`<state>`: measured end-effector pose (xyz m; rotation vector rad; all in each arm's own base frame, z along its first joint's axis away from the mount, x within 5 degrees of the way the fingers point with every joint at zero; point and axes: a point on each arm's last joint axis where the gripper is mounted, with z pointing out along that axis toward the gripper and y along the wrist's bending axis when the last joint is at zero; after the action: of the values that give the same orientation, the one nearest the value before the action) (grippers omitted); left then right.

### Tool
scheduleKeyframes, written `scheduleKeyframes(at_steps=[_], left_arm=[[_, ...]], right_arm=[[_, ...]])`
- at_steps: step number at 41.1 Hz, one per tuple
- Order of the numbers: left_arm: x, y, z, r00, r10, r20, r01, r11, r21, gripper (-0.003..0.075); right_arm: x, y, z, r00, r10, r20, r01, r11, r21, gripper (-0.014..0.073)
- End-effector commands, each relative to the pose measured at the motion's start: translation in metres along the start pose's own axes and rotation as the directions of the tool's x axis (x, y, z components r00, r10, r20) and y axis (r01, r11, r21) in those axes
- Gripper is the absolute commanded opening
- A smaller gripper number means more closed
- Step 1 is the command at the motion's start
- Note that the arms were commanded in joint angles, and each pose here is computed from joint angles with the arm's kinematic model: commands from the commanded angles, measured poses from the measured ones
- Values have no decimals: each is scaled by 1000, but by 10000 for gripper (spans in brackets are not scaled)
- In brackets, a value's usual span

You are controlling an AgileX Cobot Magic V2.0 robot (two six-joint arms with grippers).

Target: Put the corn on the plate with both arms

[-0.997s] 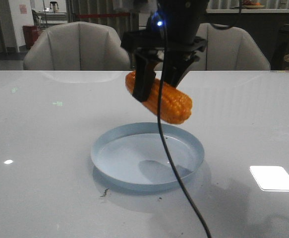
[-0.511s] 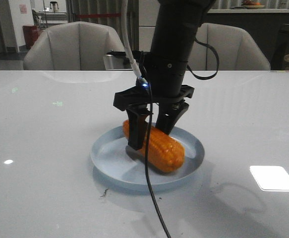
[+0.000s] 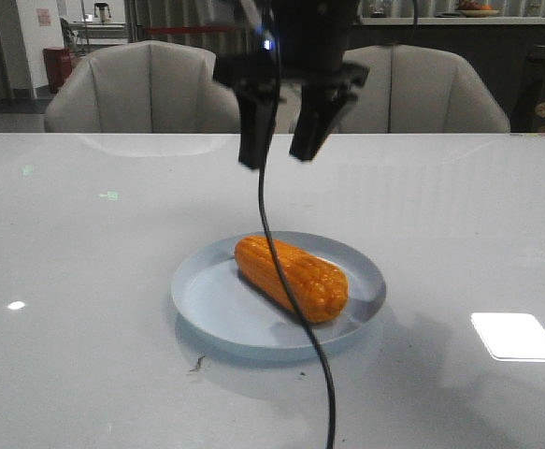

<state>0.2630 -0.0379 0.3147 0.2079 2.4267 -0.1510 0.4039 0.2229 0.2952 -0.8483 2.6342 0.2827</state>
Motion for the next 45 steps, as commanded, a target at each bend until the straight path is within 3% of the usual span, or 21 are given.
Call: scheduleKeyframes(at_steps=[1,9,18,29,37,45], left_arm=[[-15,0,-19,989,6,151,-4,1000,-14,494],[-21,0,-41,961,40,275,-28,998,-48,494],[-23,-1,-62,931,52,362,-33,998,-61,494],[-21,-3,-79,911,57,408,-34,997,-64,494],[-21,-3,-80,909,58,412,-34,997,-64,494],[-21,-3,-80,909,58,412,-34,997,-64,493]], right_arm=[[-2,-12,-100,980,85,180,-92,995,35,519],[35,-40,-214,896,135,422,-200,973,113,519],[88,-53,-264,810,173,560,-316,934,169,519],[186,-58,-242,723,239,648,-480,849,222,519],[260,-49,-197,714,344,611,-577,782,235,519],[291,-32,-182,715,364,597,-589,774,233,519]])
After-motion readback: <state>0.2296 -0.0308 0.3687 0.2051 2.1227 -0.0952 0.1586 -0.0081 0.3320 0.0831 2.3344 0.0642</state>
